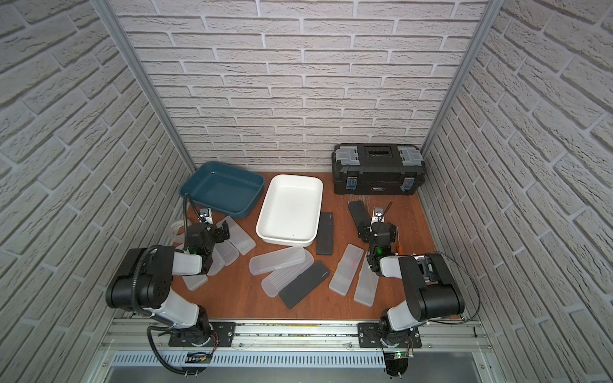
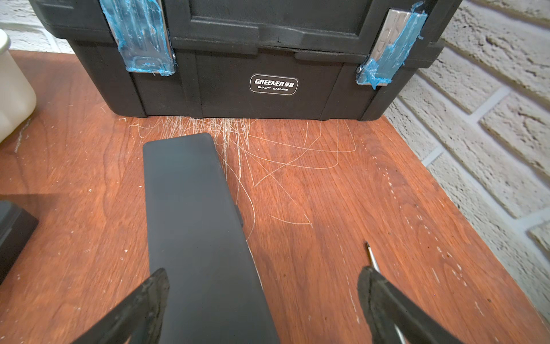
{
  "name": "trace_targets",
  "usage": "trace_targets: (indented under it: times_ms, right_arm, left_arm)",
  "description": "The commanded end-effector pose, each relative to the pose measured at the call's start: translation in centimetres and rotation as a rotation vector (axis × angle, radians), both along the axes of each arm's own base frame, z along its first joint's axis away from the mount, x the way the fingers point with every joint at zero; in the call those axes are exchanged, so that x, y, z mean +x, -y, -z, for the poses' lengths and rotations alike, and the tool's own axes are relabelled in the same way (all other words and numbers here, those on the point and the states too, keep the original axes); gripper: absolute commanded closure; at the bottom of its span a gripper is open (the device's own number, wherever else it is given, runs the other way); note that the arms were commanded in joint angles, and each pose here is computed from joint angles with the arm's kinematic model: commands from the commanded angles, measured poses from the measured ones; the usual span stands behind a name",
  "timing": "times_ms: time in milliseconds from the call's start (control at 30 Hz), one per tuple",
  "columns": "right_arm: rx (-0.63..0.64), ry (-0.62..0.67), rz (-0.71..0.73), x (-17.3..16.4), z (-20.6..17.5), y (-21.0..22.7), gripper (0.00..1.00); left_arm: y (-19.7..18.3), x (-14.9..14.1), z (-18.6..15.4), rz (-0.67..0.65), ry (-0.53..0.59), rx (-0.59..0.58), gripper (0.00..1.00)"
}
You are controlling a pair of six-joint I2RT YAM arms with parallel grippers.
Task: Place the pencil cases by color into the storage box
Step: Pick up the pencil case from the center of the board.
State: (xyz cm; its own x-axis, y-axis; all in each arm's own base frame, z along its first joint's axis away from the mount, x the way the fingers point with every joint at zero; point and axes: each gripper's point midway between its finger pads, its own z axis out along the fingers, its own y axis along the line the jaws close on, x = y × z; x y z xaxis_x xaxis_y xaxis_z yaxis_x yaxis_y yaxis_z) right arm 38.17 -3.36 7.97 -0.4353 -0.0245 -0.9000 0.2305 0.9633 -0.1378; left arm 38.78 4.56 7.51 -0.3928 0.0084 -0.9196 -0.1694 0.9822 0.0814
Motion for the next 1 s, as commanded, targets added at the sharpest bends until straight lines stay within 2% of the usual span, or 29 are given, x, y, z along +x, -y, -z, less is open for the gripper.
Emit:
trace_targets:
  times_ms: [0,467,567,633,733,867,967]
  right_arm:
    - [-0.002,0.065,0.012,0.9,-1.8,0.2,0.01]
    - [-0.035,0.076,0.009,0.7,-2.5,-0.2,0.01]
    - [-0.047,0.071,0.048,0.7,-3.5,0.3,0.01]
    - [-0.047,-0.019,0.085,0.9,-4.4,0.6,0.01]
    - [-0.055,-0.065,0.113,1.1,-6.3,0.8,0.01]
    - [0.041,-0.165,0.105,1.1,-8.3,-0.2,0.01]
    - [0.111,-0.22,0.072,0.6,-10.1,-2.0,0.01]
  left_arm:
    - [-0.1,0.7,-1.4,-0.002,0.054,-0.008,0.02]
    - [-0.4,0.8,-2.1,-0.032,0.034,0.01,0.02]
    - [-0.5,1.5,-4.3,-0.043,-0.036,0.02,0.02]
    - [-0.5,1.4,-6.5,-0.05,-0.008,0.009,0.02]
    - [-0.5,1.4,-9.7,-0.07,-0.015,-0.046,0.02]
    - [-0.1,1.1,-12.7,-0.064,-0.107,-0.058,0.02]
    - [0.1,0.4,-15.0,-0.067,-0.122,-0.086,0.02]
